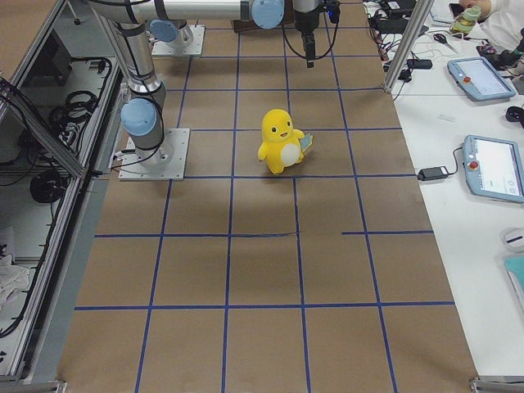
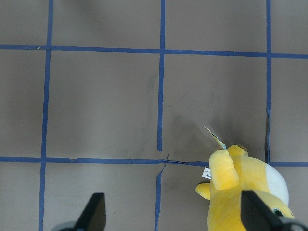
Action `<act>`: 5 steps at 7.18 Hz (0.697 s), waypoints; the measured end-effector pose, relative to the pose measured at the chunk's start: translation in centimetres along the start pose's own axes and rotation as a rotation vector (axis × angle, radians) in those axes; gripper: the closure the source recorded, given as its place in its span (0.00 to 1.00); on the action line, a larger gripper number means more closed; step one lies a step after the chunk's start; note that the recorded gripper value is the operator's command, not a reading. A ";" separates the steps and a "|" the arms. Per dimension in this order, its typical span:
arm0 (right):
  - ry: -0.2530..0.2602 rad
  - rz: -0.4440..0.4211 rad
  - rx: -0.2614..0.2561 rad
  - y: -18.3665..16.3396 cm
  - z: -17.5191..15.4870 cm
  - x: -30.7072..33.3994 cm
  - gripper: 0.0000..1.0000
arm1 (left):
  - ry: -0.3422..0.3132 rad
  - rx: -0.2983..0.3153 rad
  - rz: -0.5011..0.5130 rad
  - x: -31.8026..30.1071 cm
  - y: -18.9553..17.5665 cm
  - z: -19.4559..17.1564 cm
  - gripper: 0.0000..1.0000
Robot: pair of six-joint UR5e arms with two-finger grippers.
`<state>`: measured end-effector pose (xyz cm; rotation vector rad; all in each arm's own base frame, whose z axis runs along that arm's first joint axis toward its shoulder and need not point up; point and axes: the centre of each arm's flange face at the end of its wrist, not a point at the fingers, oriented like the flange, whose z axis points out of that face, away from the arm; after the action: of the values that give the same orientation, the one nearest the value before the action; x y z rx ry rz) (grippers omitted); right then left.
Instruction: Pull drawer sideways
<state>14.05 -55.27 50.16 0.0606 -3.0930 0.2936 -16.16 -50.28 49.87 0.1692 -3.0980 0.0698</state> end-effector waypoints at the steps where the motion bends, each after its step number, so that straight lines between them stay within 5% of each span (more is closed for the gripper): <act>1: 0.000 0.000 0.000 0.0 0.0 0.0 0.00 | 0.001 0.000 0.000 0.0 0.0 0.0 0.00; 5: 0.000 0.000 0.000 0.0 0.0 0.0 0.00 | 0.004 0.004 0.000 0.1 0.2 -0.2 0.00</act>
<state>14.05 -55.27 50.16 0.0604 -3.0930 0.2936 -16.25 -50.11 50.10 0.1695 -3.0944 0.0755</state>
